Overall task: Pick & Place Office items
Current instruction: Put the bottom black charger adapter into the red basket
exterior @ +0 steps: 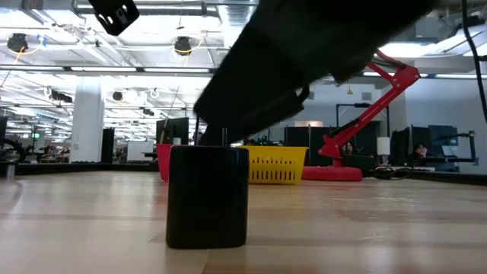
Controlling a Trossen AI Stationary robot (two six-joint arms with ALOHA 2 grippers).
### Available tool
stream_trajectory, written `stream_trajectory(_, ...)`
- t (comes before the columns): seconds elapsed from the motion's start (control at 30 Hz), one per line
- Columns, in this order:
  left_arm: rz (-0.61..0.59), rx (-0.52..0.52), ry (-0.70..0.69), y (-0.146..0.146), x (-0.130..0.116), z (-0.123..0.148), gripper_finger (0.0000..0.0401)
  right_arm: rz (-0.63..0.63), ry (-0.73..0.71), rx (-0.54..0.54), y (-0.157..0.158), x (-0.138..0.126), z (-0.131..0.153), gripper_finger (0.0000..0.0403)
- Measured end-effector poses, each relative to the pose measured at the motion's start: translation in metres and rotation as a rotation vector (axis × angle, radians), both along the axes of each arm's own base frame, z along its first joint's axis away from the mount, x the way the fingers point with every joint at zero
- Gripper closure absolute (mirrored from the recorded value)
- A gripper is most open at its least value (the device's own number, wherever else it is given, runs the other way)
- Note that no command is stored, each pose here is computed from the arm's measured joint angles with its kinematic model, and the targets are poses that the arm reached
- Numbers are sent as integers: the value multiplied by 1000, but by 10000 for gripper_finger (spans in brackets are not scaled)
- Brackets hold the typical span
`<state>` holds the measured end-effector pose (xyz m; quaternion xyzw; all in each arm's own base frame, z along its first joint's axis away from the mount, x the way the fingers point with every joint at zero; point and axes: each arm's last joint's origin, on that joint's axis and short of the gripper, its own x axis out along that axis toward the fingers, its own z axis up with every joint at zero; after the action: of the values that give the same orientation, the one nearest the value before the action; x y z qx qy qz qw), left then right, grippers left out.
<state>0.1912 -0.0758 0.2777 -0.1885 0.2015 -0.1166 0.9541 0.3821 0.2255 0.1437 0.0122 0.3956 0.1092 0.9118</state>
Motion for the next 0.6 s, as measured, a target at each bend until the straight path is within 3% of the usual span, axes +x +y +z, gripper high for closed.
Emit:
stream_trajectory(0.37,-10,0,0,-2,-1,0,192,-12,33,-22,0,1,-14,105)
stream_trajectory(0.6,5,5,-2,-2,-1,0,192,1,40,-20,0,0,-14,182)
